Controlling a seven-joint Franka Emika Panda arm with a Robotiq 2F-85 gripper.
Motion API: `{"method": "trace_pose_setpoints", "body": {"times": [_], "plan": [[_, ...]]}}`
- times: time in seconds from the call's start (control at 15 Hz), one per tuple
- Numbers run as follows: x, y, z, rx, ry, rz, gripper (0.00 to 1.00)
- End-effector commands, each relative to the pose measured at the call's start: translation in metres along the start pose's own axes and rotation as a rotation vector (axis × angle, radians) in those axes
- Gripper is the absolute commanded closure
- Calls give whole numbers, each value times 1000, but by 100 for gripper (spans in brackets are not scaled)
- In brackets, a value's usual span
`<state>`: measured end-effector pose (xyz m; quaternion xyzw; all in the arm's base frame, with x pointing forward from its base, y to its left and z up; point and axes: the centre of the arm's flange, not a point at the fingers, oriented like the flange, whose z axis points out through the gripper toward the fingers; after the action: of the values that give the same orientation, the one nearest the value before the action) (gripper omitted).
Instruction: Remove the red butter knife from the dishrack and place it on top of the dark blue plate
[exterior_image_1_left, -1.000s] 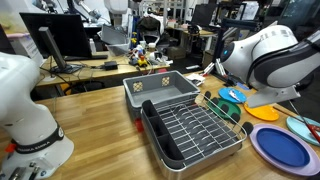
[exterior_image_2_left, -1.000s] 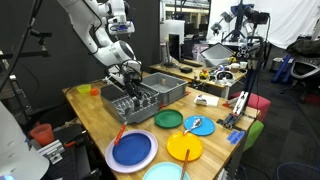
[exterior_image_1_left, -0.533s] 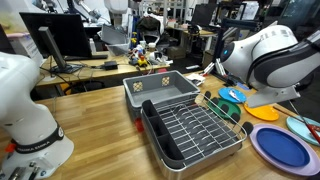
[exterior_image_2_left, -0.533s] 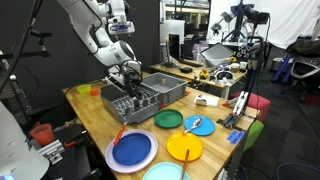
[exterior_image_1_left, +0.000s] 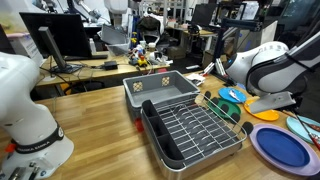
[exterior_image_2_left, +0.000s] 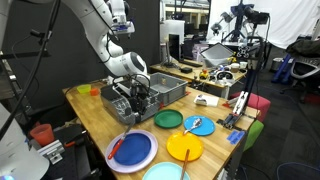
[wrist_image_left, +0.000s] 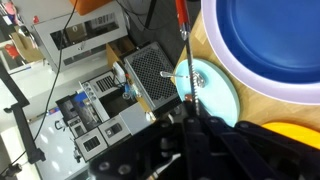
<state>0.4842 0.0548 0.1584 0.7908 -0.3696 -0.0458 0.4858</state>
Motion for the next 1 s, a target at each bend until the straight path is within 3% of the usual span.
{"method": "trace_pose_setpoints", "body": {"times": [0.0, 0.33, 0.93], "plan": [[22, -22, 19, -31, -124, -60, 99], [36, -54, 43, -89, -265, -192, 99], [38, -104, 61, -244, -403, -320, 99]]}}
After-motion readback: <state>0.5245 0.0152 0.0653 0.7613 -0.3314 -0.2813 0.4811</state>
